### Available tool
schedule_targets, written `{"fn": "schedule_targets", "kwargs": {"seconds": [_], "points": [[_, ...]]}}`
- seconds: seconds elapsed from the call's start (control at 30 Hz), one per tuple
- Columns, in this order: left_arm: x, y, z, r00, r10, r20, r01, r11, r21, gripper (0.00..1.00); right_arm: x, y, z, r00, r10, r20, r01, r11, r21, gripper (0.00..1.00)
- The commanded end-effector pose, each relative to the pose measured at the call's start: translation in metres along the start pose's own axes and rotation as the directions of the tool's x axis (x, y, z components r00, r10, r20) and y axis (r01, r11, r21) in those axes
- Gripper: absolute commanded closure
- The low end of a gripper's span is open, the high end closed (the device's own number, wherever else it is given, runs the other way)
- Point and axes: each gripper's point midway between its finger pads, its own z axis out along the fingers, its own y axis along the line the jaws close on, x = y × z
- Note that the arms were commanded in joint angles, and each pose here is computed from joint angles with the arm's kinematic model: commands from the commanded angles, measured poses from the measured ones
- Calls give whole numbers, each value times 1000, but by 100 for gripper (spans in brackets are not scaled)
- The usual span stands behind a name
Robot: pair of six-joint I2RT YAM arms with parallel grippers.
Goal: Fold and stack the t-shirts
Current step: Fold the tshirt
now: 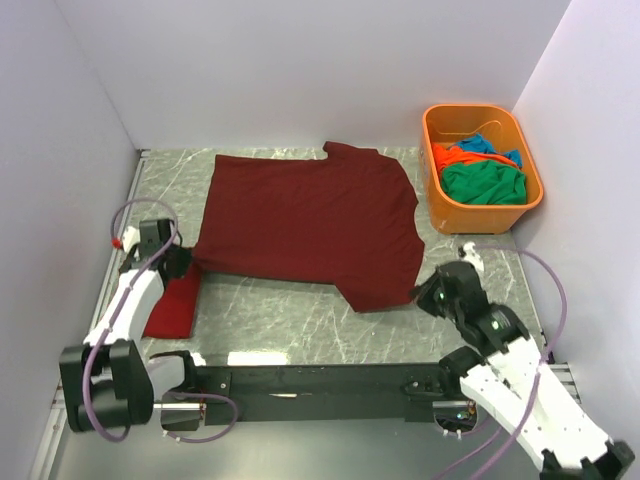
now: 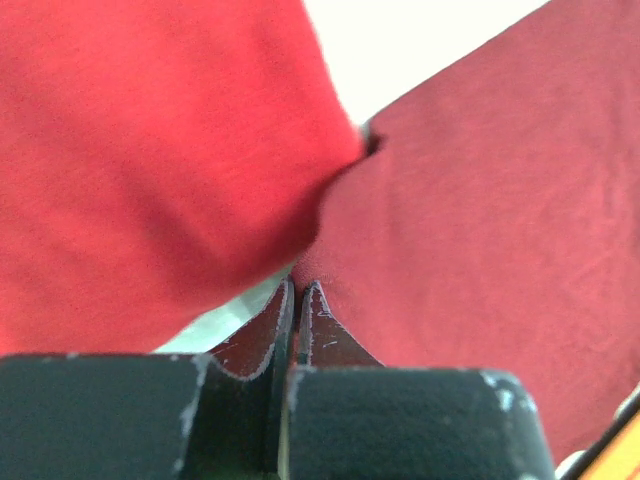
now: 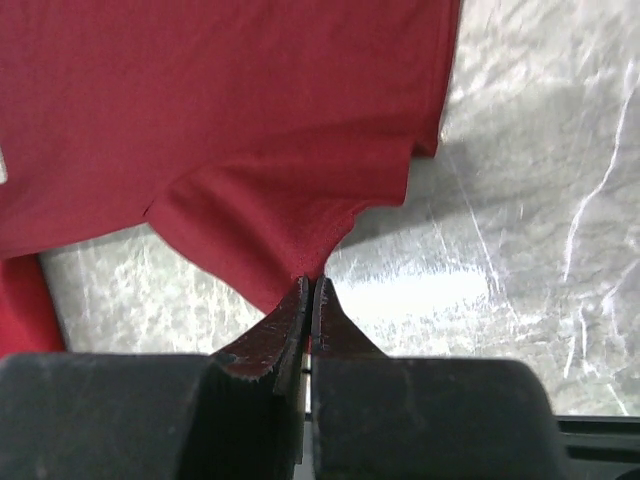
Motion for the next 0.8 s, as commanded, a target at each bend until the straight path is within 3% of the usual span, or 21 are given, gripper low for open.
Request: {"fn": "schedule_targets", "kwargs": {"seconds": [0.0, 0.33, 0.77], "points": [[-20, -39, -2, 998, 17, 62, -20, 998, 56, 99, -39, 30, 7, 994, -39, 104, 41, 999, -9, 100], [-21, -100, 46, 999, 36, 33, -36, 999, 0, 99, -119, 82, 77, 975, -133, 178, 120, 989, 84, 100], [-14, -117, 95, 999, 44, -9, -45, 996, -71, 99, -156, 104, 141, 982, -140, 123, 130, 988, 87, 100]]}}
